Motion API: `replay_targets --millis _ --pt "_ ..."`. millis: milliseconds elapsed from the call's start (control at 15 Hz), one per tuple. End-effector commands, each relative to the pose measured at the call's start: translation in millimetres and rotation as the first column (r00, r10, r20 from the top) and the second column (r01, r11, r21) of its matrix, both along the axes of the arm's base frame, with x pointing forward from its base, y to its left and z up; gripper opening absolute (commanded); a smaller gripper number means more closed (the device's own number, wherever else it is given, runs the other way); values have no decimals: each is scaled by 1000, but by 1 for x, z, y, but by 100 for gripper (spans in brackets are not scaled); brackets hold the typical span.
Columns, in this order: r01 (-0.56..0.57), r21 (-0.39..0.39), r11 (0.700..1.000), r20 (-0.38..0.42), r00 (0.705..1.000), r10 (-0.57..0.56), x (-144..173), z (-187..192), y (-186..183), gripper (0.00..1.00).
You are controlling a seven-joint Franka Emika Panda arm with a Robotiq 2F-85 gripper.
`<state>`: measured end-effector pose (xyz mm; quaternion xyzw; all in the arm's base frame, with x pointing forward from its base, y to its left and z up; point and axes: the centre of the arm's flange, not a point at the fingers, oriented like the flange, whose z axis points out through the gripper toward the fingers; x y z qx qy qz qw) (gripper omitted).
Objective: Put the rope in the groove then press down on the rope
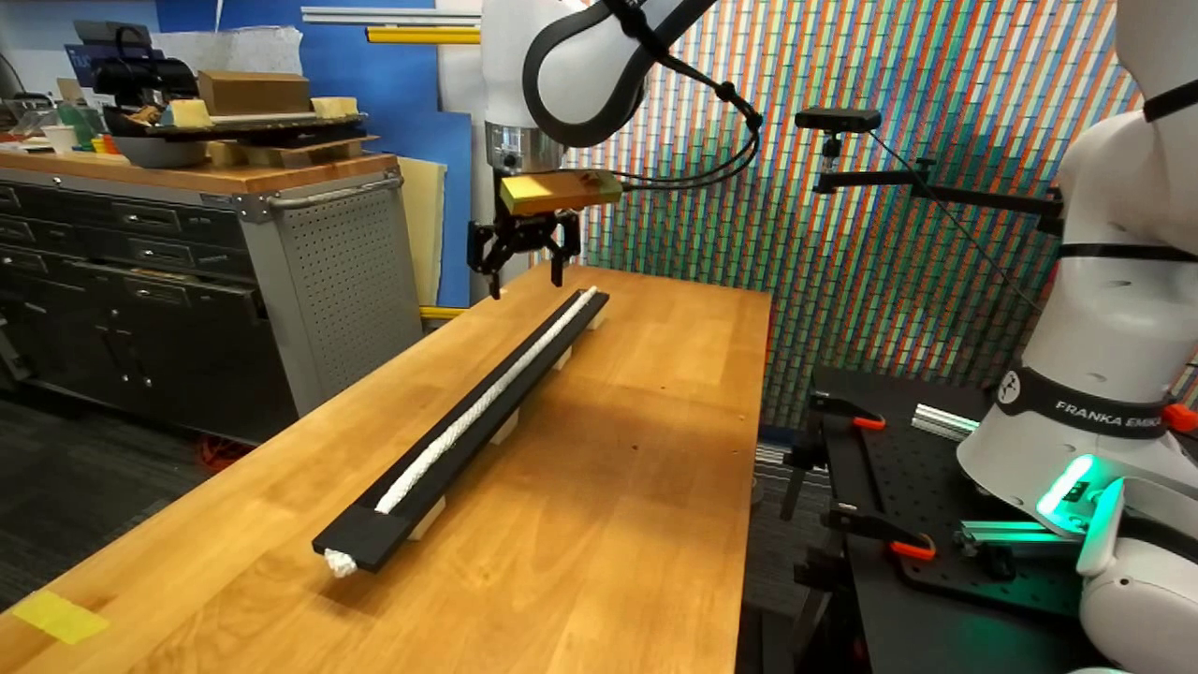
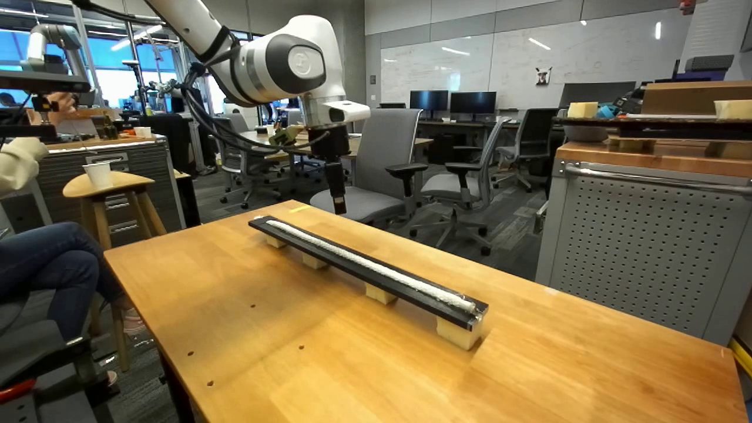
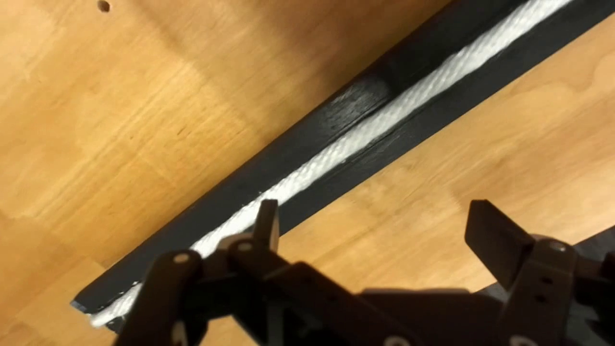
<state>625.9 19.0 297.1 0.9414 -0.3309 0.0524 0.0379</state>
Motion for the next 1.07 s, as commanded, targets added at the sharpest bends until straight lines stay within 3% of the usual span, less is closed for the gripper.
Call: replay_targets --millis 0,333,733,800,1000 --pt "-157 11 988 -30 987 157 -12 15 39 100" --pt "-296 18 955 -51 954 296 -13 -7 93 100" --pt "-421 69 905 -152 892 426 -33 -41 149 100" --pt "-375 45 926 -117 918 378 -31 -43 141 100" --pt "-407 56 912 -142 901 411 -37 -50 152 100"
